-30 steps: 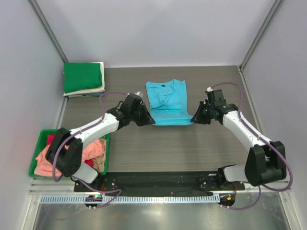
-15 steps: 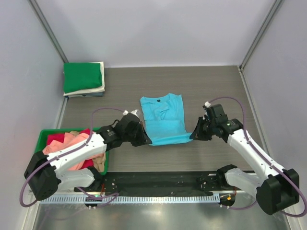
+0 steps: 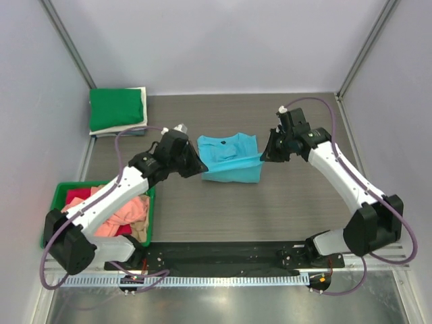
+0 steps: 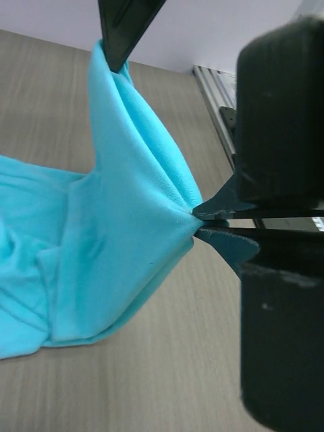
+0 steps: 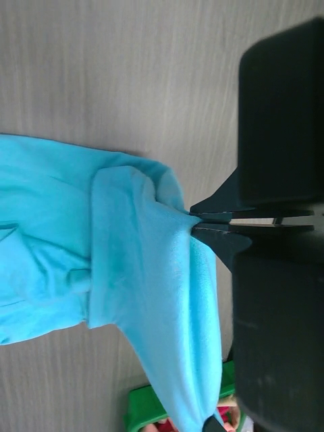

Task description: Fold and stack the t-shirts

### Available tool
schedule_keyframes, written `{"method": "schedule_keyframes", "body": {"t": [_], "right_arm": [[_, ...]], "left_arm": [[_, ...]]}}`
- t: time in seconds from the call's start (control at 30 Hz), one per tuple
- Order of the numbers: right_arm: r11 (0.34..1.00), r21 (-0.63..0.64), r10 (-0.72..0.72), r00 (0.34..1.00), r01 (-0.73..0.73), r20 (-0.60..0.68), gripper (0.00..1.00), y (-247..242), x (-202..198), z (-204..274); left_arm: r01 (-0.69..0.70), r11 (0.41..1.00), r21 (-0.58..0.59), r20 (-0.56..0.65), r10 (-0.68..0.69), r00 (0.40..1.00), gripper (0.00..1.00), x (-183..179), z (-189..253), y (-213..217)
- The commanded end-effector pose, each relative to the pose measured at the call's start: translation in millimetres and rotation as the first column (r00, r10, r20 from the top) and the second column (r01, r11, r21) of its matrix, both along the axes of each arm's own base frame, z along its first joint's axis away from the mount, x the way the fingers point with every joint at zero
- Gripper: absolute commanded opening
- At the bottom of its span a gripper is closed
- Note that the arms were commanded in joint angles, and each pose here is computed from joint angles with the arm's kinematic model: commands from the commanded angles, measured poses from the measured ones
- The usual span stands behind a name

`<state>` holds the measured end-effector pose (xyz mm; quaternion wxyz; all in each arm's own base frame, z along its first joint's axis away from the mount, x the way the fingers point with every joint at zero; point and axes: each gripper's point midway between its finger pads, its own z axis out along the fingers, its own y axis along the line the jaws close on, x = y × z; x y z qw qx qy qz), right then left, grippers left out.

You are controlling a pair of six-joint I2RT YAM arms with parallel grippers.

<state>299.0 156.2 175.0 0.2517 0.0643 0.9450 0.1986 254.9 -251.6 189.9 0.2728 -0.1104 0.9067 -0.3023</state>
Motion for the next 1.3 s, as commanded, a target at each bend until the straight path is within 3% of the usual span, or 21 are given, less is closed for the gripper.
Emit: {"method": "schedule_keyframes", "body": {"t": [0.0,0.17,0.47,0.97,1.07,1.1,1.13,1.17,1.2,1.23,1.27], "right_arm": [[0.998,-0.066,-0.008,0.997,0.013,0.076,0.01,-5,36,16],[0.996,-0.091,-0.015,0.998,0.021,0.064,0.01,3,72,11],[0.99,-0.122,-0.059,0.997,0.065,0.053,0.01,3,123,-3],[0.991,-0.093,-0.097,0.995,0.097,0.006,0.01,6,187,-40],[0.991,-0.08,-0.106,0.994,0.107,0.021,0.02,4,202,-41],[0.992,-0.075,-0.105,0.995,0.104,-0.004,0.05,5,206,-51],[0.992,-0.068,-0.108,0.994,0.108,-0.003,0.12,5,210,-51],[0.992,-0.048,-0.116,0.993,0.117,0.019,0.4,2,221,-44],[0.994,-0.031,-0.109,0.994,0.109,-0.003,0.53,3,225,-51],[0.994,-0.018,-0.108,0.994,0.108,-0.003,0.7,3,229,-47],[0.994,-0.005,-0.106,0.994,0.106,0.034,0.75,2,238,-33]], "left_arm": [[0.007,1.0,0.018,0.003,-0.007,1.0,0.03,28,4,10],[0.019,1.0,-0.005,0.012,-0.019,1.0,0.02,65,12,9],[0.014,1.0,-0.019,-0.07,-0.015,0.997,0.0,130,-20,11],[0.018,1.0,-0.014,-0.149,-0.02,0.989,0.01,194,-62,13],[0.005,1.0,-0.005,-0.15,-0.006,0.989,0.06,206,-65,16],[0.002,1.0,-0.011,-0.128,-0.003,0.992,0.1,214,-58,16],[0.002,1.0,-0.012,-0.125,-0.004,0.992,0.21,218,-56,17],[-0.015,1.0,0.0,-0.141,0.014,0.99,0.28,225,-62,24],[-0.011,1.0,0.0,-0.1,0.011,0.995,0.38,236,-45,25],[-0.011,1.0,0.017,-0.11,0.013,0.994,0.59,237,-44,29],[-0.022,0.999,0.034,-0.098,0.025,0.995,0.69,241,-40,35]]}}
